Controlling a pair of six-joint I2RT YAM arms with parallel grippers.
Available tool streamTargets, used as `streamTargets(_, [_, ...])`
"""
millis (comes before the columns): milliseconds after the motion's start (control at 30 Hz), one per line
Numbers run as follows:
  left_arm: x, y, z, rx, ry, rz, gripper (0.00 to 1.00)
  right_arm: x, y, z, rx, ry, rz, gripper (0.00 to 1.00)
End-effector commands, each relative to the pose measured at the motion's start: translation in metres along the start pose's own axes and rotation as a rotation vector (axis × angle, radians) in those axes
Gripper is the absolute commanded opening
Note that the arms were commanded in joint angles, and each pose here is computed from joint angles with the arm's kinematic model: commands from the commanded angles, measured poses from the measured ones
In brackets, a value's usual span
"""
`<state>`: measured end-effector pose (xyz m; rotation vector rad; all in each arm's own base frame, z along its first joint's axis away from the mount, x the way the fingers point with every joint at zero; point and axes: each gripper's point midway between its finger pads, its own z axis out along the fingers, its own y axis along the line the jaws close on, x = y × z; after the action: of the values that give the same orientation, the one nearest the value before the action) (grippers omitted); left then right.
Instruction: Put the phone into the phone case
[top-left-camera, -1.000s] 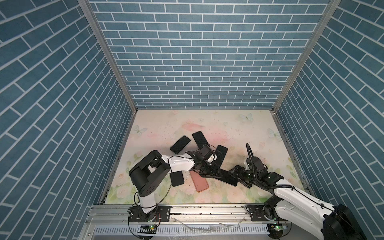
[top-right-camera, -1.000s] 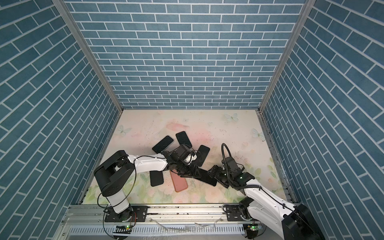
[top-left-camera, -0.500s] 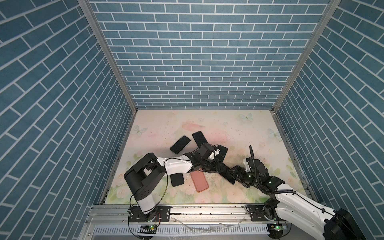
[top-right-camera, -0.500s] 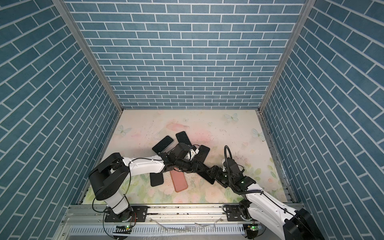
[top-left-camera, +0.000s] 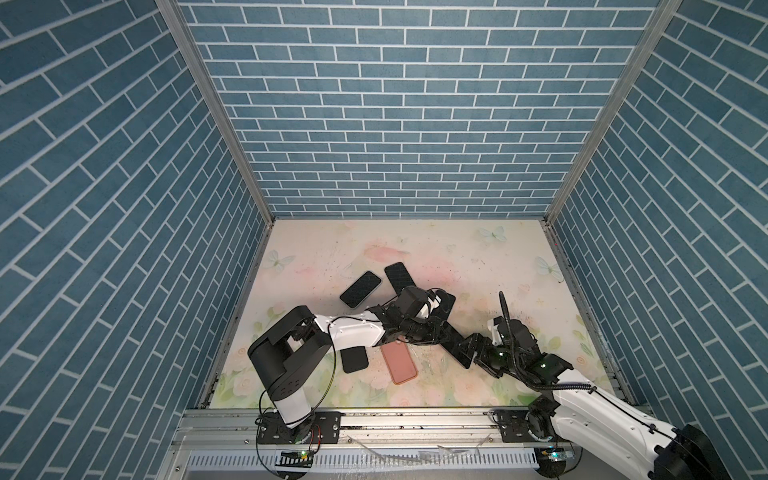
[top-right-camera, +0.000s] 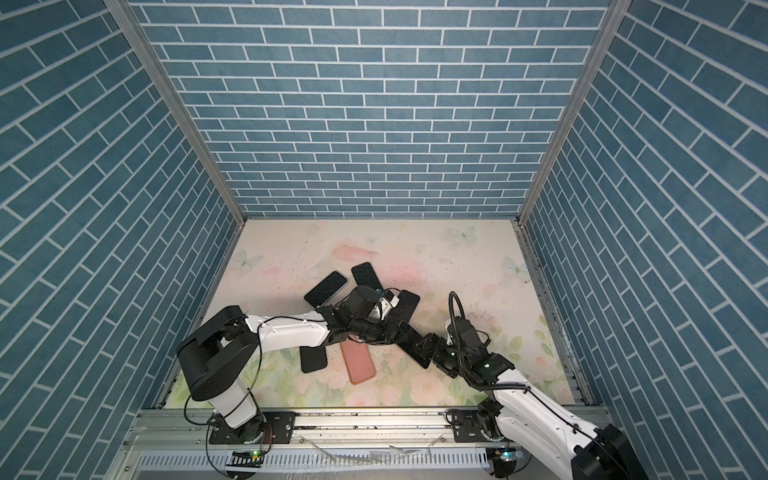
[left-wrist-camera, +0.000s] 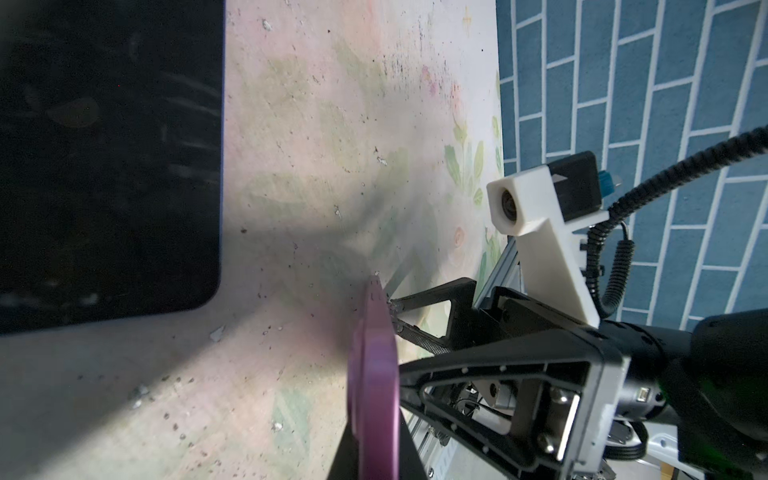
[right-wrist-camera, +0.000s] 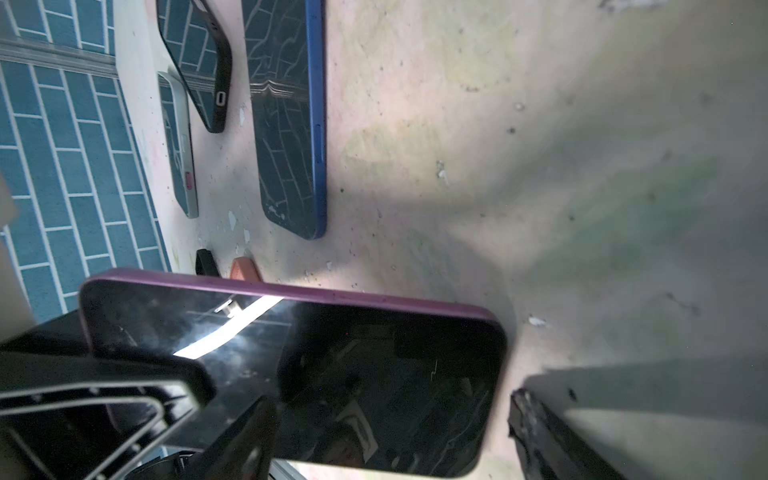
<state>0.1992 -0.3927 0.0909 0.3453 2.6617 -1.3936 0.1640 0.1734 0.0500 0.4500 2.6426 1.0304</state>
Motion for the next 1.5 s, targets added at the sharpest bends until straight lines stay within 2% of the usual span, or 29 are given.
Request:
streamTargets(0, [-0.005, -0.012, -0.011, 0.018, -0.040, 0.023, 0.08, -0.015, 0.006, -0.021, 0.057, -0.060, -0.063, 0.91])
streamTargets(133, [-0.022, -0.024, -0.024, 0.042, -0.096, 0.024, 0.05, -0.039, 0.034, -0.052, 0.069, -0.145, -0.185, 0.94])
streamTargets(267, [-0.054, -0.046, -0.051, 0.110, -0.173, 0.018, 0.05, -0.052, 0.067, -0.079, 0.035, -0.152, -0.320, 0.95])
streamTargets(400, [-0.092, -0.066, -0.092, 0.165, -0.267, 0.031, 0.05, -0.075, 0.088, -0.101, -0.028, -0.187, -0.296, 0.93])
streamTargets(533, [-0.127, -0.079, -0.139, 0.230, -0.358, 0.021, 0.05, -0.096, 0.128, -0.113, -0.229, -0.194, -0.270, 0.93])
streamTargets(667, [-0.146, -0.097, -0.168, 0.331, -0.378, 0.020, 0.05, -0.110, 0.177, -0.110, -0.456, -0.098, -0.240, 0.87])
streamTargets(767, [-0.148, -0.117, -0.176, 0.410, -0.349, 0.039, 0.05, -0.120, 0.206, -0.113, -0.595, -0.061, -0.223, 0.84])
streamTargets(967, [-0.149, -0.132, -0.182, 0.486, -0.324, 0.022, 0.05, -0.130, 0.225, -0.112, -0.652, -0.028, -0.241, 0.83])
streamTargets(1100, [-0.147, -0.133, -0.182, 0.495, -0.318, 0.012, 0.05, -0.136, 0.235, -0.111, -0.711, -0.007, -0.227, 0.78])
streamTargets(1233, [-0.149, -0.134, -0.183, 0.532, -0.321, -0.014, 0.05, -0.137, 0.249, -0.115, -0.795, 0.014, -0.234, 0.62])
streamTargets(1400, [-0.152, -0.134, -0.182, 0.565, -0.327, -0.040, 0.05, -0.125, 0.258, -0.114, -0.816, 0.058, -0.254, 0.54])
streamTargets(1467, [-0.153, -0.132, -0.179, 0.564, -0.325, -0.047, 0.05, -0.120, 0.261, -0.112, -0.822, 0.078, -0.264, 0.47])
